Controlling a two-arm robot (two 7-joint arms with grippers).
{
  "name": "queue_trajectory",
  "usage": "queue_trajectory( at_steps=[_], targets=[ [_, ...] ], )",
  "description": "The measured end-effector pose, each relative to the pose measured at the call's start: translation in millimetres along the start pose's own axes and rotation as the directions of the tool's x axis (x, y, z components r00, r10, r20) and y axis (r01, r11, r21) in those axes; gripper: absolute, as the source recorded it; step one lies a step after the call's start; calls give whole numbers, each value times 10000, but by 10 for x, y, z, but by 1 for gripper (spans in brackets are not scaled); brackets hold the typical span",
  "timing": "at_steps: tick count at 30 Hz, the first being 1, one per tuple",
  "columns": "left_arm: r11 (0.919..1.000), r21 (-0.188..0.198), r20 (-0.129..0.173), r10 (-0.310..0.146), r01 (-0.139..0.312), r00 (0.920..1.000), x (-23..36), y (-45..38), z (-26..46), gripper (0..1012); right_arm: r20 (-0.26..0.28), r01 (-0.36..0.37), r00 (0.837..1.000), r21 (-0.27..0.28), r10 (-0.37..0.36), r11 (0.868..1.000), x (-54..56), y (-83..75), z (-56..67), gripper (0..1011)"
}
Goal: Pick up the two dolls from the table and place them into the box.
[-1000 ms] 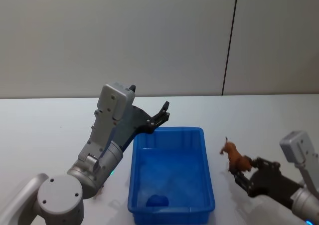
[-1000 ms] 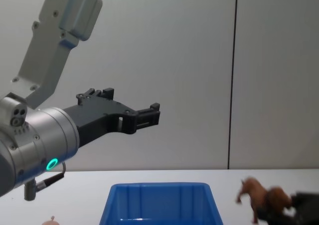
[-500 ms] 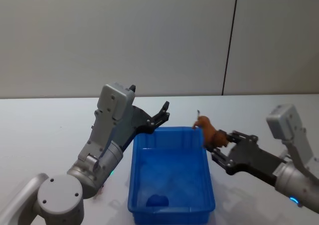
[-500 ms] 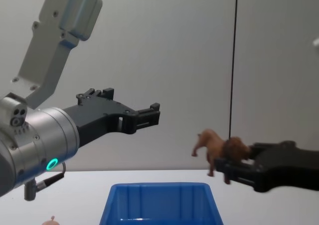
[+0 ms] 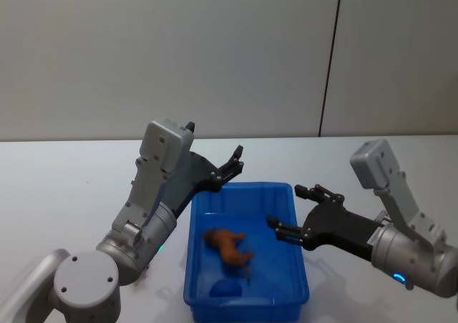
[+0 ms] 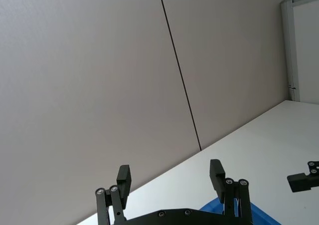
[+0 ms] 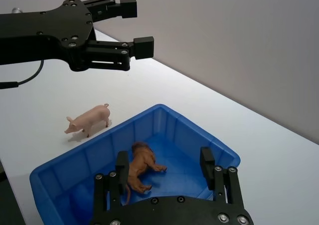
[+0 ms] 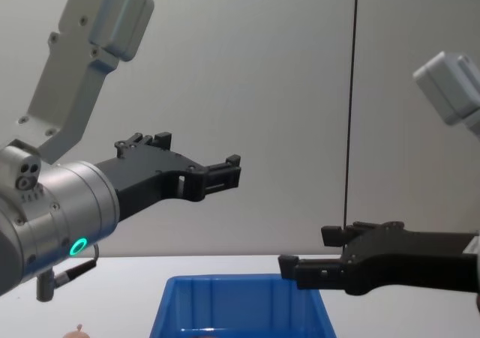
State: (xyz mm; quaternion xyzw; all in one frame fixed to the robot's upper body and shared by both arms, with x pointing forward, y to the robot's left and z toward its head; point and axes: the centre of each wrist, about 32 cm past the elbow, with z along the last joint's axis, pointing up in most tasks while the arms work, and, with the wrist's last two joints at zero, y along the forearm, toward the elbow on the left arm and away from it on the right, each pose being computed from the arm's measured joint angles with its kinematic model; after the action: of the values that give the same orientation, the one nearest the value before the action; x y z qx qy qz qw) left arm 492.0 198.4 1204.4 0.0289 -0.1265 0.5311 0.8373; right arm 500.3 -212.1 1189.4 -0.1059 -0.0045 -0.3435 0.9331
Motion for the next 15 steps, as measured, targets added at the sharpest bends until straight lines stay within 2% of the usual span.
queue_trajectory(
  at_steps=[7, 13, 15],
  targets=[
    [10000, 0, 0, 0, 0, 10000, 0, 0, 0, 1001, 68, 124, 9999, 6, -124, 9999, 43, 6, -11, 1001],
    [10000, 1, 0, -1, 1, 10000, 0, 0, 0, 1001, 21, 433, 9991, 81, -433, 9990, 110, -69, -29, 1001],
    [10000, 0, 0, 0, 0, 10000, 0, 0, 0, 1001, -55, 647, 9979, 95, -646, 9979, 150, -136, -45, 1001]
  ],
)
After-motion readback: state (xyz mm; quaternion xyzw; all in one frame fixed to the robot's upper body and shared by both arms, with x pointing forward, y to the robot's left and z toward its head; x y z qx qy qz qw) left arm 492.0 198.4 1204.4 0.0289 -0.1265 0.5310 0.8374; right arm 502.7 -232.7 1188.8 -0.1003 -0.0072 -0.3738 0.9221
